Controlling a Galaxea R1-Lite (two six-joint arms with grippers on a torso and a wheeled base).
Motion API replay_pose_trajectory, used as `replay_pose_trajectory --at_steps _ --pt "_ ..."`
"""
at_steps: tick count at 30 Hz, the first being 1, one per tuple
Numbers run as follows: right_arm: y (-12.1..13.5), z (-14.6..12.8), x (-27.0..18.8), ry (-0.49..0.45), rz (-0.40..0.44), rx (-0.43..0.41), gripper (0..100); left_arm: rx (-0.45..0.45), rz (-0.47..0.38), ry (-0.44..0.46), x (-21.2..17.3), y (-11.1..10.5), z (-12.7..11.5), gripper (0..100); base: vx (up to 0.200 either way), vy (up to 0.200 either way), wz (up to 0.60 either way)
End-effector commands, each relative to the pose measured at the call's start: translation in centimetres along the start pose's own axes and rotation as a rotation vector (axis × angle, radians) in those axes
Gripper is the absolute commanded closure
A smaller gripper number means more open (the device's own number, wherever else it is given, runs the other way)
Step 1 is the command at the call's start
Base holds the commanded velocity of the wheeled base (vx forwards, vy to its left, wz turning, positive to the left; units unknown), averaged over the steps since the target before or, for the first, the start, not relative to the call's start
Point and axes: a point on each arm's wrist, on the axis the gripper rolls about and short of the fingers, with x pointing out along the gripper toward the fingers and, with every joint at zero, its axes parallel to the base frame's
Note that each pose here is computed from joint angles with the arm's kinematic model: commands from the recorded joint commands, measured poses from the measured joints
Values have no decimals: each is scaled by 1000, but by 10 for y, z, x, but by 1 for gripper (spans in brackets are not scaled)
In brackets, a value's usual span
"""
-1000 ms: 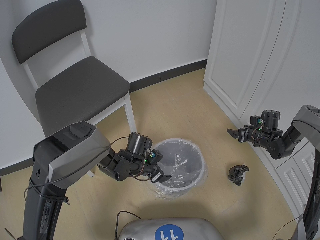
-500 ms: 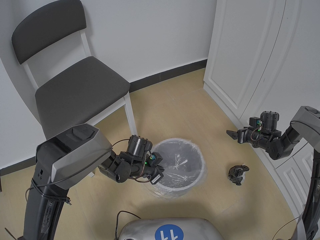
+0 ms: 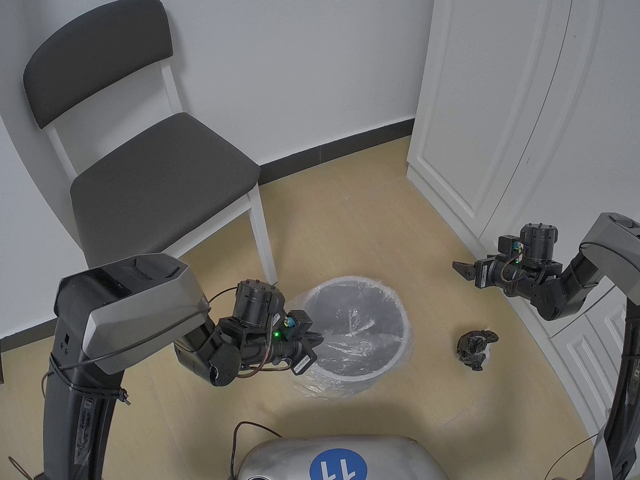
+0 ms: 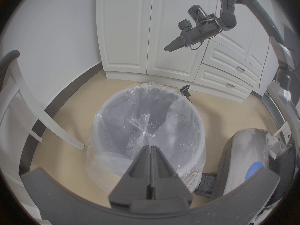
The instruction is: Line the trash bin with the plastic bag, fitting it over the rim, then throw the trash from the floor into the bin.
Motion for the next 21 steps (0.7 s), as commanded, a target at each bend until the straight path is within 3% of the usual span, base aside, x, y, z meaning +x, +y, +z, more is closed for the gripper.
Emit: replay_pose_trajectory --at_steps 1,11,21 --pt "0 -4 2 9 1 -7 0 -12 -18 6 -9 -5 -12 100 0 0 0" --pt "0 -6 3 16 2 -11 0 -9 -58 -54 -21 -22 -32 100 0 0 0" --pt "2 -11 5 29 6 -22 0 -17 -137 -41 -18 -40 -52 100 0 0 0"
